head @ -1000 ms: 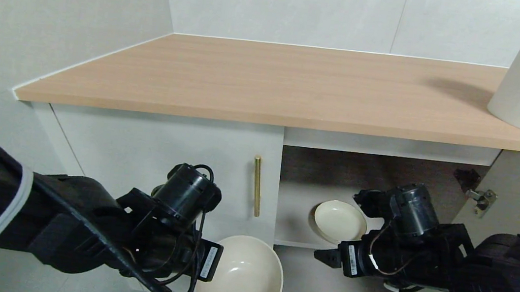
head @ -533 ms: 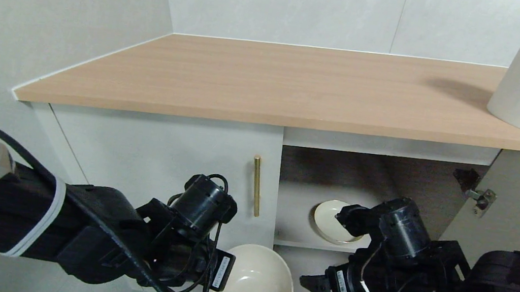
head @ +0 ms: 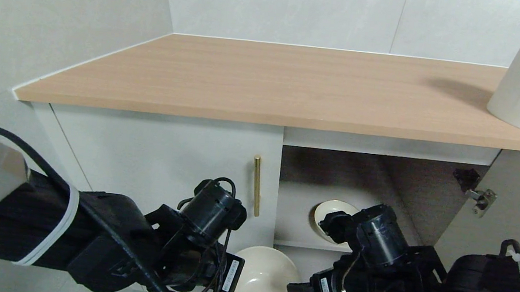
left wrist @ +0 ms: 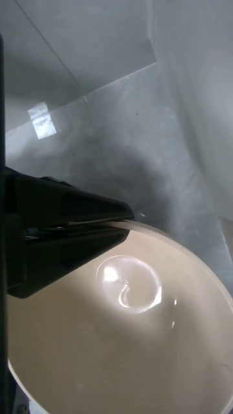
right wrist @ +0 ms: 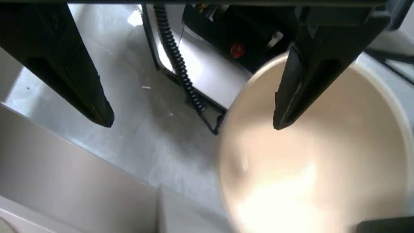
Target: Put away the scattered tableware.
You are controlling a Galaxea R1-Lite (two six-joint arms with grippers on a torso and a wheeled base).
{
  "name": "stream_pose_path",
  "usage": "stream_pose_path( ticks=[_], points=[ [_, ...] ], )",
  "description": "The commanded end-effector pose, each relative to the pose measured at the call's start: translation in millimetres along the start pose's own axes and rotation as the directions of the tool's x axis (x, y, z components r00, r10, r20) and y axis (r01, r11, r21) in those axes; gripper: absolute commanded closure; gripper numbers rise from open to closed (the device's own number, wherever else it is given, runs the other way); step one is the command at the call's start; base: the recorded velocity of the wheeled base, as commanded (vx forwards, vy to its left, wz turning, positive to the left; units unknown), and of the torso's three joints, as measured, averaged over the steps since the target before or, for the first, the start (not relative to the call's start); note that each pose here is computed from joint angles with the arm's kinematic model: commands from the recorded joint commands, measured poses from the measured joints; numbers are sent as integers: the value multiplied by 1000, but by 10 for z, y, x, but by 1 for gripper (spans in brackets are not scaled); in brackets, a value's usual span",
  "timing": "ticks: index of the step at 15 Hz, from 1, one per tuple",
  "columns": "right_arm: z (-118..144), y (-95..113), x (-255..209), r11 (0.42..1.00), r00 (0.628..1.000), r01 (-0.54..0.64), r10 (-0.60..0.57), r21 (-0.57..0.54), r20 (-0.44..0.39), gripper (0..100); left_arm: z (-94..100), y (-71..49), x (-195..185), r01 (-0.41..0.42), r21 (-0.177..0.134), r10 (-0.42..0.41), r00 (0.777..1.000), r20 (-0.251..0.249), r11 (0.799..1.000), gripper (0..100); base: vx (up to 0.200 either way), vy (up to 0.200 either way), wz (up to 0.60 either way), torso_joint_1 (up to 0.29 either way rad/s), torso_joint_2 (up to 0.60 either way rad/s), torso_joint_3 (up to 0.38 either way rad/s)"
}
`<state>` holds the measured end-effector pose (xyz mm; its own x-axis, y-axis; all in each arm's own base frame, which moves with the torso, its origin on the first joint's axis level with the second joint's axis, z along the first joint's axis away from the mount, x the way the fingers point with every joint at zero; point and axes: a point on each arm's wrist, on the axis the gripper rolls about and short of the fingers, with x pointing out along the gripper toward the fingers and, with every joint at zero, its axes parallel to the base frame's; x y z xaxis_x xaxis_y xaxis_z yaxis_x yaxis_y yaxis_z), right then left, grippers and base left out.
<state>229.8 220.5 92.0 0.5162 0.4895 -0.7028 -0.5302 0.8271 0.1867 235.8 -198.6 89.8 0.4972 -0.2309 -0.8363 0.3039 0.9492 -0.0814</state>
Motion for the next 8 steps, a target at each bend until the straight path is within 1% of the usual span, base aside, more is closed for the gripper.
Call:
stream_pose_path(
  ticks=[1,2,5,6,8],
  points=[
    [3,0,56,1000,1000,14,-14,1,1,0,7,-19,-74,10,4,-10,1000,18,1000,100,0,0,0,0,0,0],
    [6,-4,87,1000,999,30,-30,2,12,0,2,-33,-99,14,10,-14,1000,23,1000,100,0,0,0,0,0,0],
    [0,-5,105,1000,999,31,-31,3,14,0,-7,-40,-94,13,13,-13,1000,20,1000,100,0,0,0,0,0,0],
    [-2,-6,105,1000,999,31,-31,3,14,100,-7,-40,-94,13,13,-13,1000,20,1000,100,0,0,0,0,0,0],
    [-7,-7,105,999,999,32,-32,3,12,100,-8,-39,-94,13,13,-13,1000,19,1000,100,0,0,0,0,0,0]
  ],
)
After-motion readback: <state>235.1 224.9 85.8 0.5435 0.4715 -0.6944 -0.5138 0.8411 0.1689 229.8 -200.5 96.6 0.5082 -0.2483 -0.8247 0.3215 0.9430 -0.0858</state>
